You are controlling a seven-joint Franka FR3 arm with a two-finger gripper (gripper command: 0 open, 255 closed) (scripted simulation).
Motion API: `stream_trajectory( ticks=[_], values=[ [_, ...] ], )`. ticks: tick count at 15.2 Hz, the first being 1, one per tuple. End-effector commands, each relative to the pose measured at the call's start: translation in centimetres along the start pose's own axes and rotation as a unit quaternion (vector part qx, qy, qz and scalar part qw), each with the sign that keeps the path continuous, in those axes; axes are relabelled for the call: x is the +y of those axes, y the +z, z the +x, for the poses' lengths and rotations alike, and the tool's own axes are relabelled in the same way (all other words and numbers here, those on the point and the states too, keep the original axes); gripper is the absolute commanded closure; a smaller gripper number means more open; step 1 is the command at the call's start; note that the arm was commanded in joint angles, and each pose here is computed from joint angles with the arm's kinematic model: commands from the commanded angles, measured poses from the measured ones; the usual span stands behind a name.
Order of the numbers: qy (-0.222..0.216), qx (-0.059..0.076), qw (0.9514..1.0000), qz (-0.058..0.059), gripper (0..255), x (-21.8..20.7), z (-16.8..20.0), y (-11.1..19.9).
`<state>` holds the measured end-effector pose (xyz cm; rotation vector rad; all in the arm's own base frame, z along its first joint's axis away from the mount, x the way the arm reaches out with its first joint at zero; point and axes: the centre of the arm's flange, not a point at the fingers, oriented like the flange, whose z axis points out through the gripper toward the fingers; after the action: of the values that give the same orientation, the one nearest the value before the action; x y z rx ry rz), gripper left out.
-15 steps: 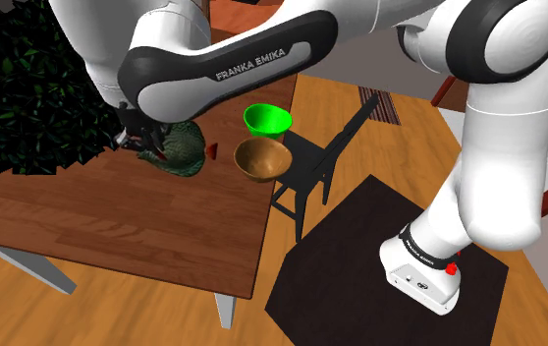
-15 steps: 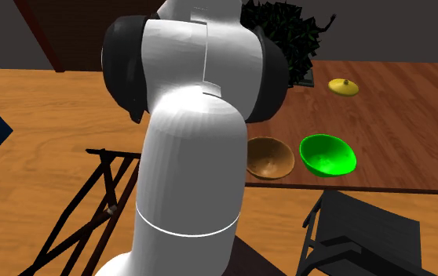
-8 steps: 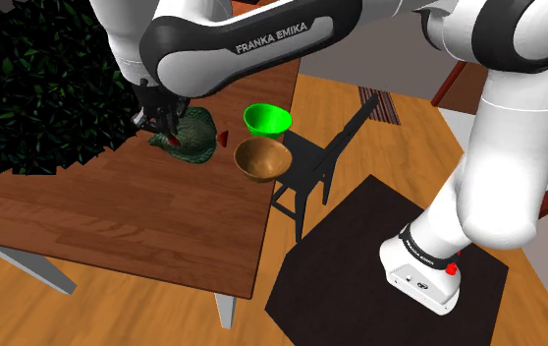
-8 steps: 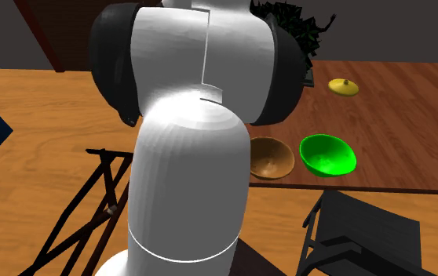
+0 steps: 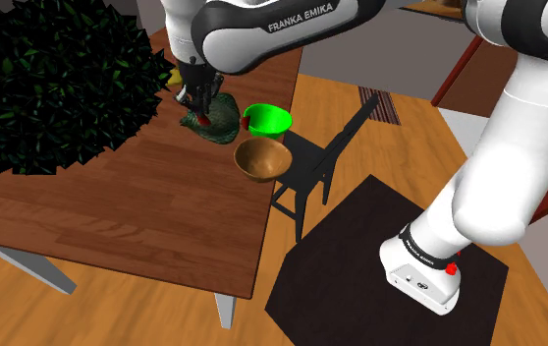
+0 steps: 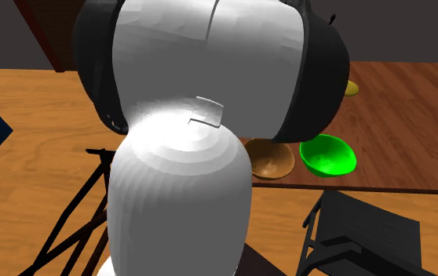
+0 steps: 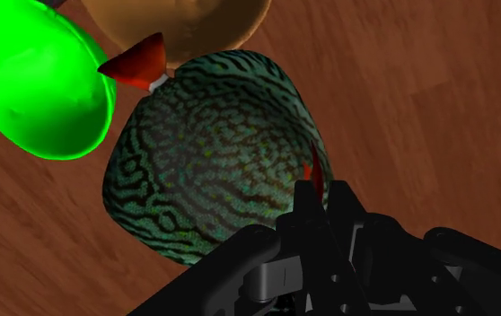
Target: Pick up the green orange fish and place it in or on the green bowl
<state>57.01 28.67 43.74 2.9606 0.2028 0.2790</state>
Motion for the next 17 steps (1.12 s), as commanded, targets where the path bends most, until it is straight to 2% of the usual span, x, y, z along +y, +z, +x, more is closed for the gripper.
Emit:
stream_trajectory(
  ticks=[1, 17],
  values=[
    [-0.001, 0.001, 1.0, 0.0, 255, 2.6, 0.1, 0.2],
    [-0.001, 0.001, 1.0, 0.0, 255, 23.6, 0.8, 2.1]
  ],
)
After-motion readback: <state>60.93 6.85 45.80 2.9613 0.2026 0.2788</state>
